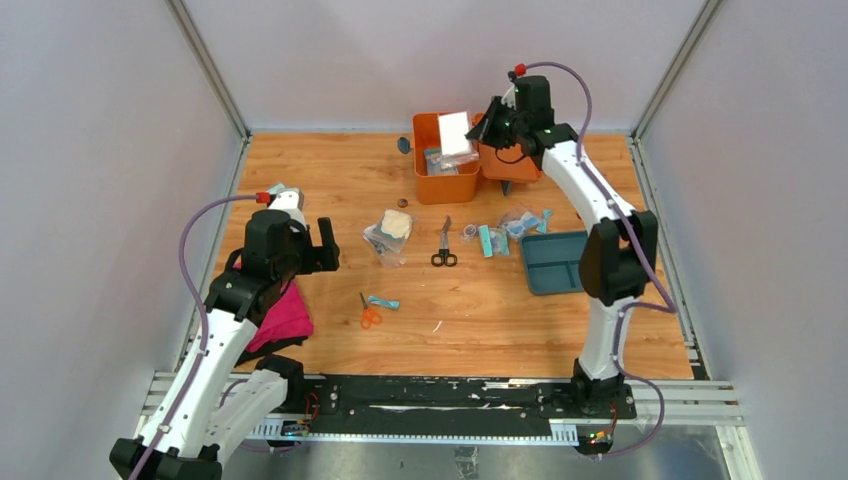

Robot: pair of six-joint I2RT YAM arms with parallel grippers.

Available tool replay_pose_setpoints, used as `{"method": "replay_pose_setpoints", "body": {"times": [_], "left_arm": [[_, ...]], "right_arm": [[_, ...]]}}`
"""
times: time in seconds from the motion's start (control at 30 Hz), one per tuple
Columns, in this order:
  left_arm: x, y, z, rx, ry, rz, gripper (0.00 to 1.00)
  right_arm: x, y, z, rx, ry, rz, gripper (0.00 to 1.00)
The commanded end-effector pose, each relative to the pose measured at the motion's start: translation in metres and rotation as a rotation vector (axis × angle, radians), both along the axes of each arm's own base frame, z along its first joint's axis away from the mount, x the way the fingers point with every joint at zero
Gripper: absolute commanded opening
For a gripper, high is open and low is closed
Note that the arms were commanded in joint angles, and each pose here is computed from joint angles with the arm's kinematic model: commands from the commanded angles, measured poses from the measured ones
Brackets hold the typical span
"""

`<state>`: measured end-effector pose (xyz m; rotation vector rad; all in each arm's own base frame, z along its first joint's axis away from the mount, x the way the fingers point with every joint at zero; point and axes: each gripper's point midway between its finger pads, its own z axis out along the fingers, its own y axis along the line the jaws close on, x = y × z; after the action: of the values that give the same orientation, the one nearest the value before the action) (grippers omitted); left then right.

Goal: Organize the medicine kit

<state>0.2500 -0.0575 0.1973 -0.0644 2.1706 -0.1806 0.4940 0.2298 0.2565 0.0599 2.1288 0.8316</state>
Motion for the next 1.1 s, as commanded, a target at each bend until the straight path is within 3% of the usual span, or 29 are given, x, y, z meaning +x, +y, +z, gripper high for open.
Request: {"method": "replay_pose_setpoints", "body": {"times": [0.0, 0.17, 0.4, 0.57, 0.77, 0.93, 1.07], "left_arm": [[0.0, -0.005, -0.004, -0.009, 0.006, -0.025, 1.0], [0.0, -0.006, -0.004, -0.009, 0.009, -0.028, 1.0], [0.001, -0.006, -0.005, -0.007, 0.012, -0.027, 1.0], [0.001, -0.005, -0.006, -0.004, 0.017, -0.024, 1.0], [0.001, -0.004, -0.006, 0.0, 0.016, -0.018, 1.0], [0.0, -0.003, -0.006, 0.002, 0.015, -0.015, 1.0], [0.001, -0.003, -0.007, 0.004, 0.02, -0.015, 1.0]], "right_arm": [[0.05, 0.022, 0.006, -0.009, -0.072, 0.01, 0.0], [0.09, 0.033, -0.02, -0.045, -0.086, 0.012, 0.0], [0.098, 0.036, -0.038, -0.083, -0.082, 0.01, 0.02], [0.09, 0.042, -0.038, -0.097, -0.082, 0.039, 0.15], [0.069, 0.028, 0.0, -0.141, -0.14, 0.028, 0.3], [0.024, 0.001, 0.031, -0.211, -0.173, 0.011, 0.31], [-0.024, -0.022, 0.024, -0.275, -0.121, 0.017, 0.32]]}}
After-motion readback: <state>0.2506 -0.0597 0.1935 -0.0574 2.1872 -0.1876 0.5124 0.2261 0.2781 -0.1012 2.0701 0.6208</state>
